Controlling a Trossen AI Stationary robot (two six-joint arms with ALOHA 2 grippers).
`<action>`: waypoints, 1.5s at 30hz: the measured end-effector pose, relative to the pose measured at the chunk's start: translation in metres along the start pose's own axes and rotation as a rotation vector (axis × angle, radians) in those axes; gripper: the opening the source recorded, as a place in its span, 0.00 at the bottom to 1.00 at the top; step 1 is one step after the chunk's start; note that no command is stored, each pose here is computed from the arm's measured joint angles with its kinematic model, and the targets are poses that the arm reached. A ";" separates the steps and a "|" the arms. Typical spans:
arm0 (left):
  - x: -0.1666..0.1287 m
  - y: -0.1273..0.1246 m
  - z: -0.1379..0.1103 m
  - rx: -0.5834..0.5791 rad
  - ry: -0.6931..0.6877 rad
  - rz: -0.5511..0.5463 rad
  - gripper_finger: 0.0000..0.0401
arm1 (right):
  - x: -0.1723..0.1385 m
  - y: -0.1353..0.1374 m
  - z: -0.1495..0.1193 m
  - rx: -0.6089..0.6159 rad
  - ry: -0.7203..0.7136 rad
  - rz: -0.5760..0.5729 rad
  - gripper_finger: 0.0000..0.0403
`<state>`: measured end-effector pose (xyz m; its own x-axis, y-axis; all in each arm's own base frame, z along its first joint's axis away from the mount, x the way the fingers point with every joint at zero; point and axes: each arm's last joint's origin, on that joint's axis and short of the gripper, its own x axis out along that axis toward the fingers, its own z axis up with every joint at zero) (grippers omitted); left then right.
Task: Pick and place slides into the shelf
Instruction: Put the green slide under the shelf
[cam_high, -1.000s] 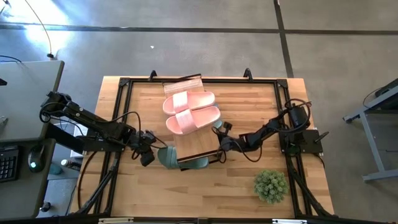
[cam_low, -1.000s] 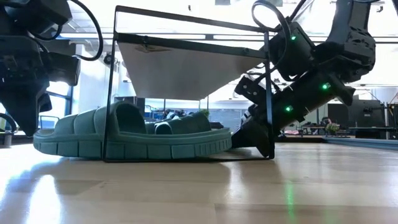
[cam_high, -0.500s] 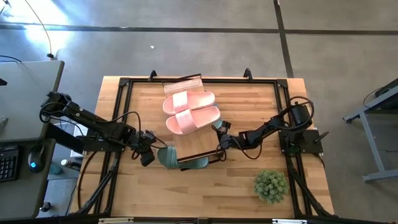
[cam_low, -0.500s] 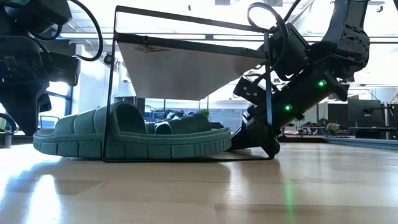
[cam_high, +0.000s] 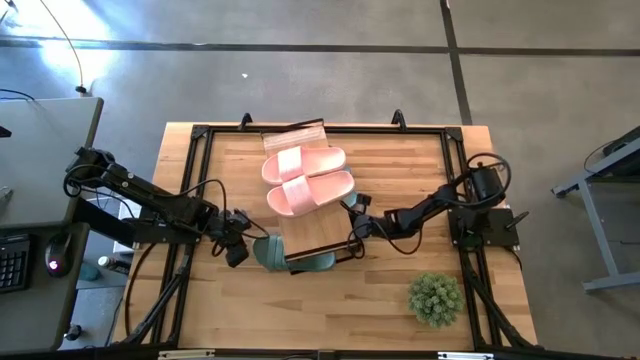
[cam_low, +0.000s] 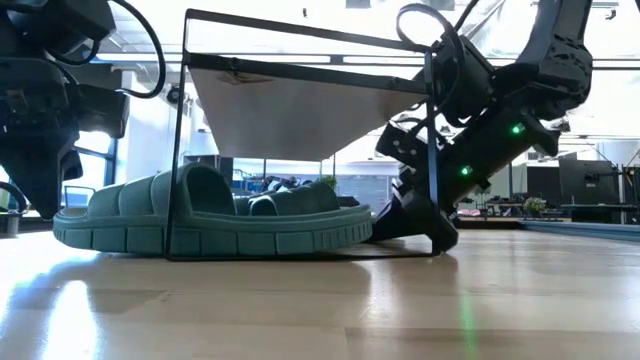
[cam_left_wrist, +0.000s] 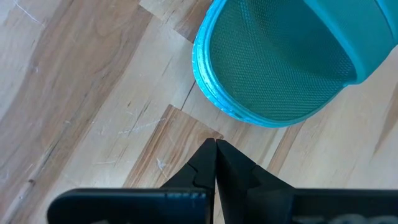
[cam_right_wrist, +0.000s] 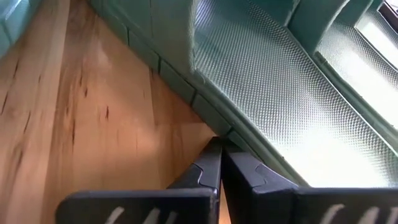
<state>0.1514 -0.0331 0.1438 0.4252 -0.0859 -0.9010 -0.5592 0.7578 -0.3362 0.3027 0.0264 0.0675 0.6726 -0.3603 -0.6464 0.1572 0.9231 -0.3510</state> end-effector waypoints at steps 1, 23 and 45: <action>0.000 0.000 0.000 0.000 0.000 0.000 0.00 | -0.001 0.000 0.000 -0.012 0.006 0.001 0.00; 0.000 0.000 0.000 0.007 0.002 0.001 0.00 | -0.034 -0.012 -0.002 -0.254 0.195 0.032 0.00; 0.000 -0.002 0.002 0.015 -0.018 -0.023 0.00 | -0.174 -0.086 0.001 0.232 -0.039 0.242 0.00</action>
<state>0.1539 -0.0337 0.1449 0.4503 -0.0919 -0.8881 -0.5384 0.7655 -0.3522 0.1732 0.0095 0.2109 0.7372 -0.1259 -0.6639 0.1472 0.9888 -0.0240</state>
